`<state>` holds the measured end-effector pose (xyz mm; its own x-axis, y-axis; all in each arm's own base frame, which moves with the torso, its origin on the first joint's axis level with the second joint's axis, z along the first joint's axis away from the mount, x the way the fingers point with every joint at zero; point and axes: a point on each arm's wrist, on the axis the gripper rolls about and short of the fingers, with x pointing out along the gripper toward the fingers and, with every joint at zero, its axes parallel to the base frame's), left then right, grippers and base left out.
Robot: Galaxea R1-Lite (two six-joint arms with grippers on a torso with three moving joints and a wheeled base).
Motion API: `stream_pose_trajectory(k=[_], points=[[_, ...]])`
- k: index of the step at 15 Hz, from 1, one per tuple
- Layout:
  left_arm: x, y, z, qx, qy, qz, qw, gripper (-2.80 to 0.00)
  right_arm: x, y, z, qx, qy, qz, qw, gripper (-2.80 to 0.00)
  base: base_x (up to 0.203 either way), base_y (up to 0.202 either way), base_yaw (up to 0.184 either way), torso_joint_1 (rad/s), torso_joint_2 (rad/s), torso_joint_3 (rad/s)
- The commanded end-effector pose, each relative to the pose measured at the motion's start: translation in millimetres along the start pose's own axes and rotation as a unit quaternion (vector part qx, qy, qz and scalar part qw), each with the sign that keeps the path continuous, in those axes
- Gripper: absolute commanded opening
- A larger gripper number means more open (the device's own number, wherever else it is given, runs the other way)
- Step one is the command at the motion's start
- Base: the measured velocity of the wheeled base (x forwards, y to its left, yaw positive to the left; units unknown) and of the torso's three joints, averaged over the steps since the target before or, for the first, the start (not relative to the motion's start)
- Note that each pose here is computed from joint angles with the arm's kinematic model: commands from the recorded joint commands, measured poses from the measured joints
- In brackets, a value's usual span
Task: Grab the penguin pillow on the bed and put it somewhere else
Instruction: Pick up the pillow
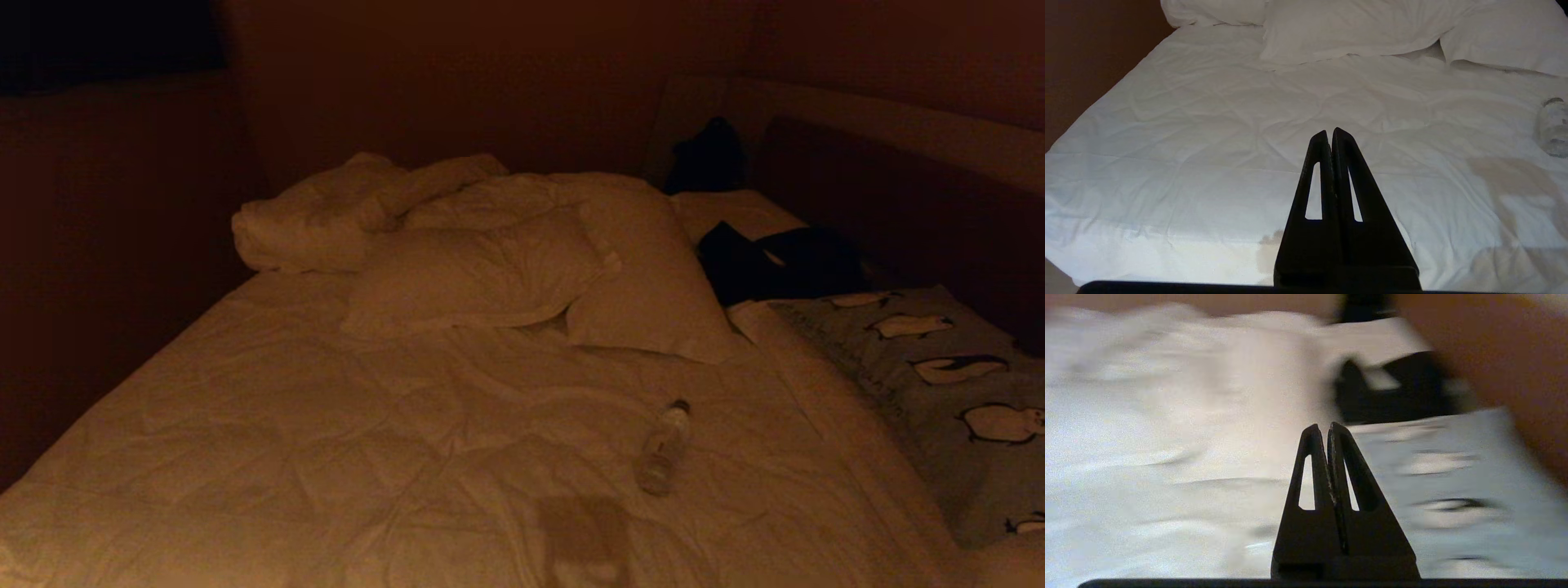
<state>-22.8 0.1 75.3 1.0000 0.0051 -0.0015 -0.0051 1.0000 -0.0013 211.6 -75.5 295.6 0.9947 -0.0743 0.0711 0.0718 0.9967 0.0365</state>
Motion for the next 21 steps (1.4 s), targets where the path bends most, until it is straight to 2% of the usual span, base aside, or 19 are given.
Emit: stream_pose_trajectory(k=[1,3,4,6,10,12,16,17,19,21], points=[[0,0.0,0,0.0,0.0,0.0,1.0,-2.8,-40,33,-30,0.167,0.214,-0.044,0.961,-2.8,0.0,0.0,0.0,0.0,0.0,0.0],[0,0.0,0,0.0,0.0,0.0,1.0,-2.8,-76,55,-28,0.209,0.26,-0.013,0.943,-2.8,0.0,0.0,0.0,0.0,0.0,0.0],[0,0.0,0,0.0,0.0,0.001,1.0,-2.8,-95,61,-26,0.217,0.271,0.003,0.938,-2.8,0.0,0.0,0.0,0.0,0.0,0.0],[0,0.0,0,0.0,-0.001,0.001,1.0,-2.8,-138,66,-19,0.224,0.269,0.039,0.936,-2.8,0.0,0.0,0.0,0.0,0.0,0.0],[0,0.0,0,0.0,-0.001,0.0,1.0,-2.8,-229,65,-17,0.227,0.224,0.143,0.937,-2.8,0.0,0.0,0.0,0.0,0.0,0.0],[0,0.0,0,0.0,-0.001,0.0,1.0,-2.8,-266,63,-24,0.214,0.193,0.171,0.942,-2.8,0.0,0.0,0.0,0.0,0.0,0.0],[0,0.0,0,0.0,-0.001,0.001,1.0,-2.8,-321,59,-40,0.191,0.107,0.194,0.956,-2.8,0.0,0.0,0.0,0.0,0.0,0.0],[0,0.0,0,0.0,-0.001,0.001,1.0,-2.8,-332,57,-44,0.18,0.082,0.19,0.962,-2.8,0.0,0.0,0.0,0.0,0.0,0.0],[0,0.0,0,0.0,-0.001,0.0,1.0,-2.8,-345,53,-51,0.145,0.034,0.133,0.98,-2.8,0.0,0.0,0.0,0.0,0.0,0.0],[0,0.0,0,0.0,-0.001,0.001,1.0,-2.8,-357,51,-57,0.11,-0.004,0.109,0.988,-2.8,0.0,0.0,0.0,0.0,0.0,0.0]])
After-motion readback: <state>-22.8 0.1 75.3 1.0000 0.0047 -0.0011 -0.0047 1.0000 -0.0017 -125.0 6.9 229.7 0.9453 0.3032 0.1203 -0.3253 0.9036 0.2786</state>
